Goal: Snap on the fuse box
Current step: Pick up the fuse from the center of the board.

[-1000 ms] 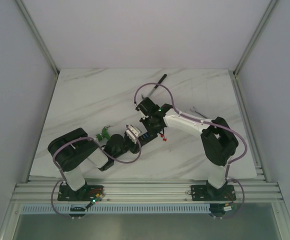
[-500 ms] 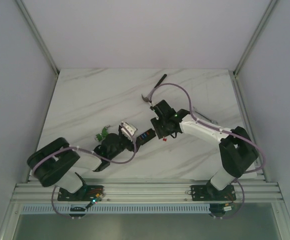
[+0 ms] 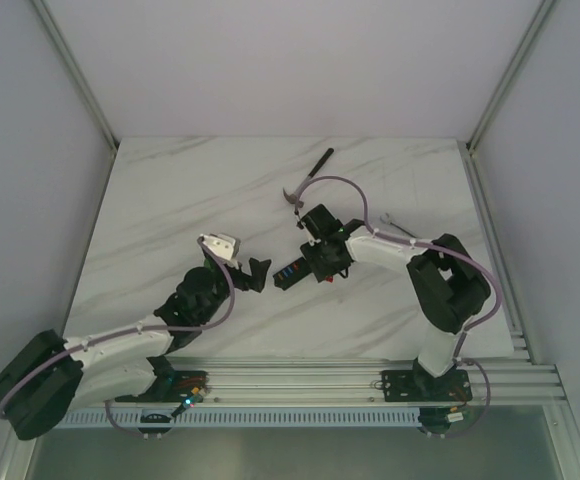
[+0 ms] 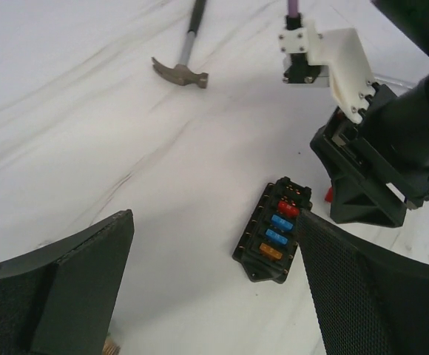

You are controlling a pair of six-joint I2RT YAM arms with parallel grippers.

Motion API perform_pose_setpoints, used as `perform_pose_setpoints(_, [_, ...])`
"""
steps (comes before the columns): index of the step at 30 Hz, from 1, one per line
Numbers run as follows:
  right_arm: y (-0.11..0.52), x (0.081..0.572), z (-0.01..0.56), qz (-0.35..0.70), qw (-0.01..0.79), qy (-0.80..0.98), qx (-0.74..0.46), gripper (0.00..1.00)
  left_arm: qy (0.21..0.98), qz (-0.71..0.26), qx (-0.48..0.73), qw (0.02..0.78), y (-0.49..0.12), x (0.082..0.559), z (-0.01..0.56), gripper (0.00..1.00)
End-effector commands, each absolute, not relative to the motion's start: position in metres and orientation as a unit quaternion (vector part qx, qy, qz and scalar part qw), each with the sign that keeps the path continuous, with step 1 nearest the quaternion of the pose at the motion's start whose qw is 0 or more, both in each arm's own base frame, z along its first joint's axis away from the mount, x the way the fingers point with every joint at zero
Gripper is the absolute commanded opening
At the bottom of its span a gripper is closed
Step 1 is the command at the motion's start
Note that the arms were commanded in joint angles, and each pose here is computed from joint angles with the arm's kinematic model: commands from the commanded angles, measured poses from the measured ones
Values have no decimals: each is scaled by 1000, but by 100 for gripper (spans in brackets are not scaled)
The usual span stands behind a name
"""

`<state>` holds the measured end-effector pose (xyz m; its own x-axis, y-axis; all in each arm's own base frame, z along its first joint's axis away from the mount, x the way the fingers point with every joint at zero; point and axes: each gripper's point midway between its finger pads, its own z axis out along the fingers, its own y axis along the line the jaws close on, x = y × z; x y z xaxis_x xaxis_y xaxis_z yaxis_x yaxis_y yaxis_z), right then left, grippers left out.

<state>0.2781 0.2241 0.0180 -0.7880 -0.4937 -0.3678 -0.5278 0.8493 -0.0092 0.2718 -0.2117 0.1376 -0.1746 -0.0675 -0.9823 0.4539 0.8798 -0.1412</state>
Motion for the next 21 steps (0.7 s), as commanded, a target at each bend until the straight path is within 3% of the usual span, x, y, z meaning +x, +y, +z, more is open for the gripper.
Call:
perform_pose_setpoints(1, [236,293,22,58,194,939,-277,49,763,-183,74,615,-190,274,132,100])
perform_pose_setpoints(21, [222,290,-2,36,151,949,-276,32,778,-190,79,593,-197,278,124,100])
